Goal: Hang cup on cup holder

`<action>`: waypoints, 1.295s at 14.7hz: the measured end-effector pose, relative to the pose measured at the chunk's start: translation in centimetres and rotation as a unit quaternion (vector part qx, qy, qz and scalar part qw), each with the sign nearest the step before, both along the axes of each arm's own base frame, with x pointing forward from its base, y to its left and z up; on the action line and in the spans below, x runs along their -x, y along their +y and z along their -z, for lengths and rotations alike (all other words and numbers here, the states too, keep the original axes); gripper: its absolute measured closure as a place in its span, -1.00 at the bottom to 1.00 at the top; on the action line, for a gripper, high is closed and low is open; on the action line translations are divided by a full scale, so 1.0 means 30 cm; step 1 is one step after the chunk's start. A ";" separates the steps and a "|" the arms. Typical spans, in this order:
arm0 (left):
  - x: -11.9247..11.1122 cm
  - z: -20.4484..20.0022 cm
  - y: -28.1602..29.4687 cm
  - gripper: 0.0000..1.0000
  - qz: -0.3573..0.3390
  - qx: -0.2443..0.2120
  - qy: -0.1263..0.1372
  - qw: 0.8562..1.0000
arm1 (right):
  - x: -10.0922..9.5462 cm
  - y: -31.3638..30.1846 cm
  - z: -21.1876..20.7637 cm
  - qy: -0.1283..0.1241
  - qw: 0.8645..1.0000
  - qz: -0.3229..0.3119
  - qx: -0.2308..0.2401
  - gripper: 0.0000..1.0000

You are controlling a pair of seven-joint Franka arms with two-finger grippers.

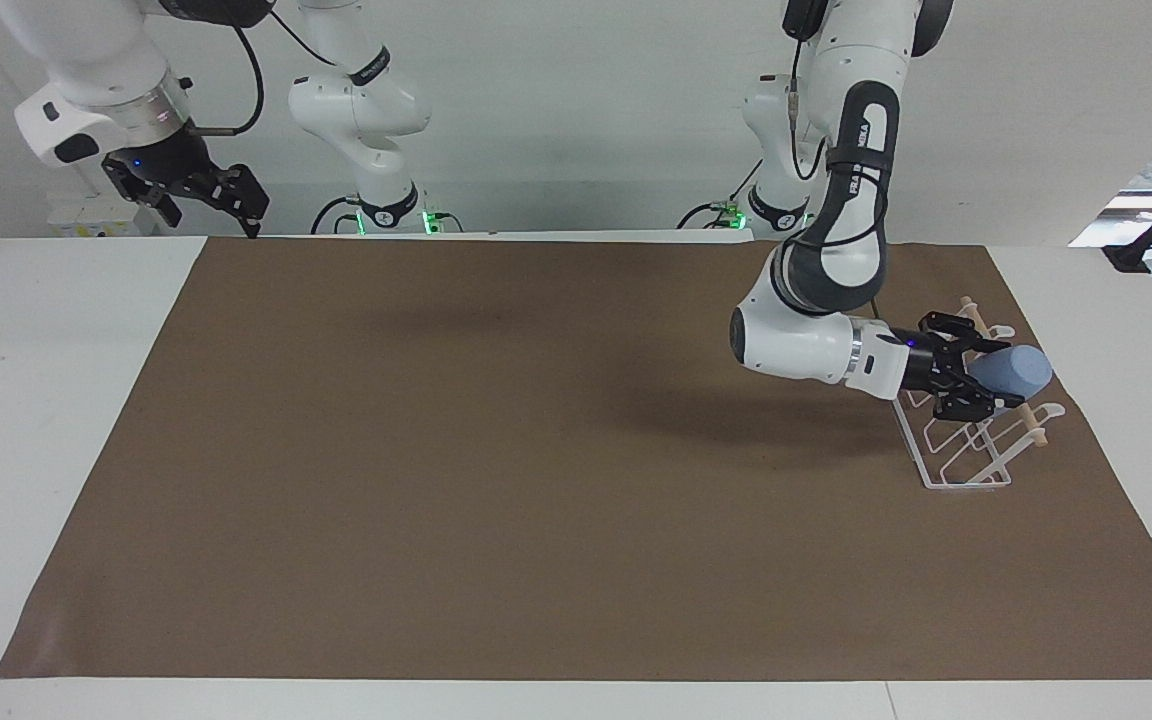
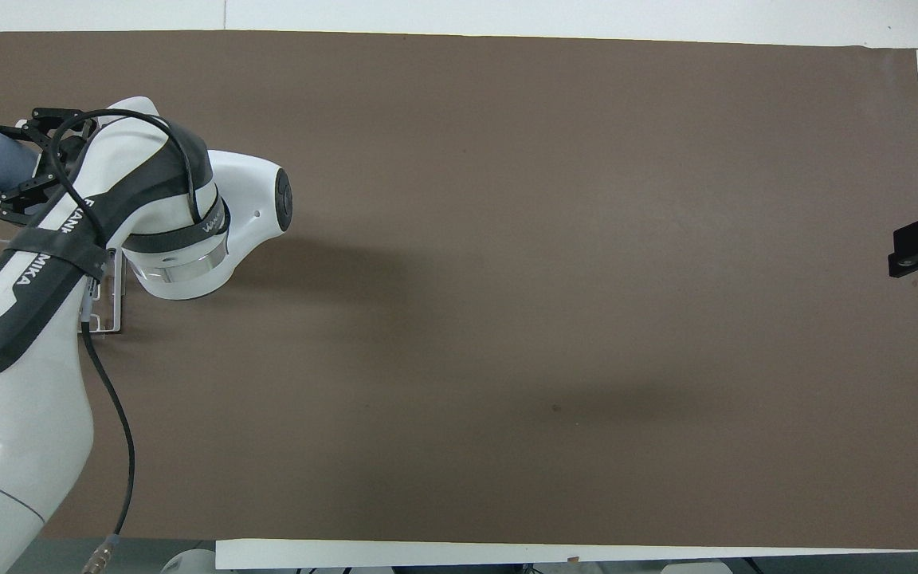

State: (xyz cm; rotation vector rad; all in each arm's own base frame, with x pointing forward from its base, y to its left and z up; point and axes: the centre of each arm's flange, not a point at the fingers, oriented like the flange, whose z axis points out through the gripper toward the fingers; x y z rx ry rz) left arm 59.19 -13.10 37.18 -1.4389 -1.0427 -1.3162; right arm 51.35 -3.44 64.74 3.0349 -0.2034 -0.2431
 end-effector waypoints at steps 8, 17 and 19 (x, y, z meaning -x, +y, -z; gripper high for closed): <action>-0.003 0.127 0.028 -0.52 -0.006 -0.001 -0.025 1.000 | 0.003 -0.010 -0.006 0.001 1.000 -0.002 -0.001 -0.99; -0.056 0.188 0.095 -1.00 -0.013 0.028 -0.021 0.999 | 0.006 -0.014 -0.005 0.005 1.000 -0.015 -0.003 -0.99; -0.076 0.111 0.078 -1.00 -0.028 0.052 -0.016 0.998 | 0.006 -0.014 -0.005 0.005 1.000 -0.015 -0.004 -0.99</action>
